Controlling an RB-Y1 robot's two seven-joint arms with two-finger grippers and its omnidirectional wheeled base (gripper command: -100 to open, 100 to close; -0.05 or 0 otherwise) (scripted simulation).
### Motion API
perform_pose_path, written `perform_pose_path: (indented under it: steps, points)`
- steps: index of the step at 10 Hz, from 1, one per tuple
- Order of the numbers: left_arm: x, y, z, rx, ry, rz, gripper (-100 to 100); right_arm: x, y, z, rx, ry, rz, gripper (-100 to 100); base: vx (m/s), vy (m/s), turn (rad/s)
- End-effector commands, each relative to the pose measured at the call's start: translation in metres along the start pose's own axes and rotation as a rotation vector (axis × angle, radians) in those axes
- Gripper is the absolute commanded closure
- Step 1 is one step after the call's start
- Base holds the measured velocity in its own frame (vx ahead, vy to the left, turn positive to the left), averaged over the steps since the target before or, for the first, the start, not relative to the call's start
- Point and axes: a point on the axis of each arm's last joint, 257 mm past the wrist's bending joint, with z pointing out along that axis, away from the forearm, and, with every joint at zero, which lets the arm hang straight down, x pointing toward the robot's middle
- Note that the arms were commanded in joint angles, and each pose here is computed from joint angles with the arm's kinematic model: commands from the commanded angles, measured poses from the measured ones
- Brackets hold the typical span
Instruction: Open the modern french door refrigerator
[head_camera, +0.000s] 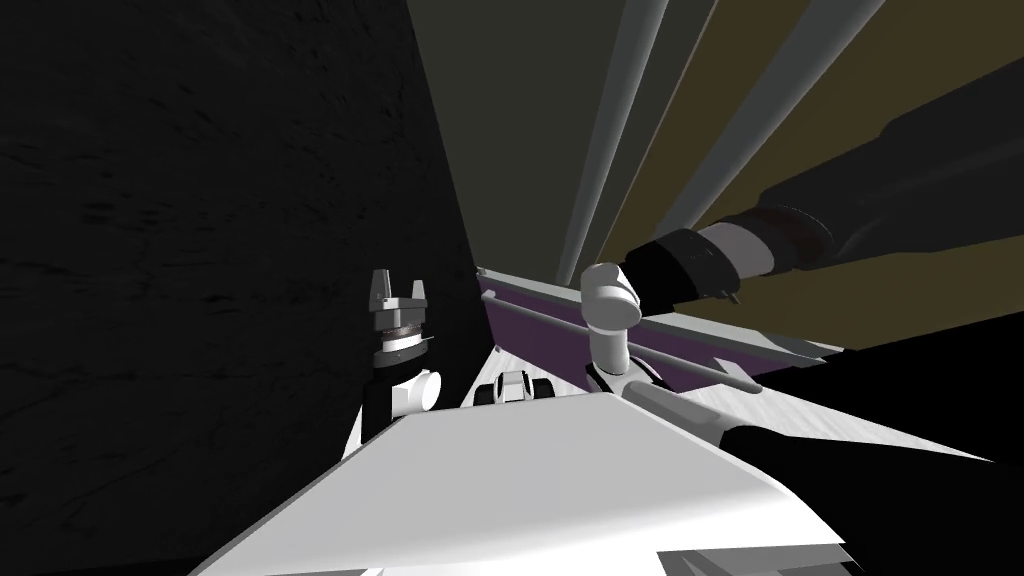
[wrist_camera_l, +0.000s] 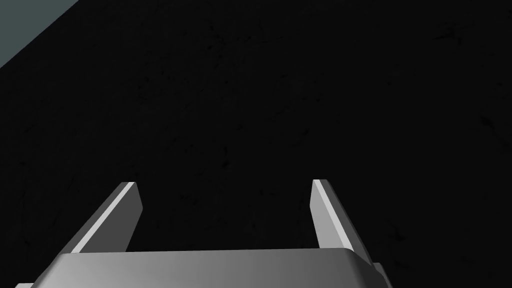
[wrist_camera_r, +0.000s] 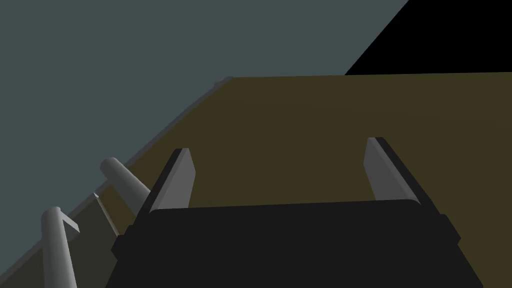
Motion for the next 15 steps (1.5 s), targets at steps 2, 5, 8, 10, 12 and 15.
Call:
perform_pose_path:
  steps: [2,5,8,10,12,15]
  points:
    - [0.000,0.000,0.000,0.000,0.000,0.000,0,-0.014,0.008,0.003,-0.107,-0.046,0.169,-100,0.000,-0.010,0.121]
    - [0.000,0.000,0.000,0.000,0.000,0.000,0,-0.028,0.012,0.003,-0.196,-0.088,0.311,-100,-0.005,-0.008,0.091]
    - [0.000,0.000,0.000,0.000,0.000,0.000,0,-0.043,0.014,0.000,-0.282,-0.131,0.442,-100,-0.010,-0.011,0.111]
    - [0.000,0.000,0.000,0.000,0.000,0.000,0,-0.052,0.015,-0.003,-0.327,-0.157,0.504,-100,-0.015,-0.013,0.083]
    - [0.000,0.000,0.000,0.000,0.000,0.000,0,-0.063,0.017,-0.009,-0.413,-0.190,0.613,-100,-0.015,-0.012,0.105]
    - [0.000,0.000,0.000,0.000,0.000,0.000,0,-0.076,0.021,-0.019,-0.513,-0.228,0.709,-100,-0.023,-0.012,0.049]
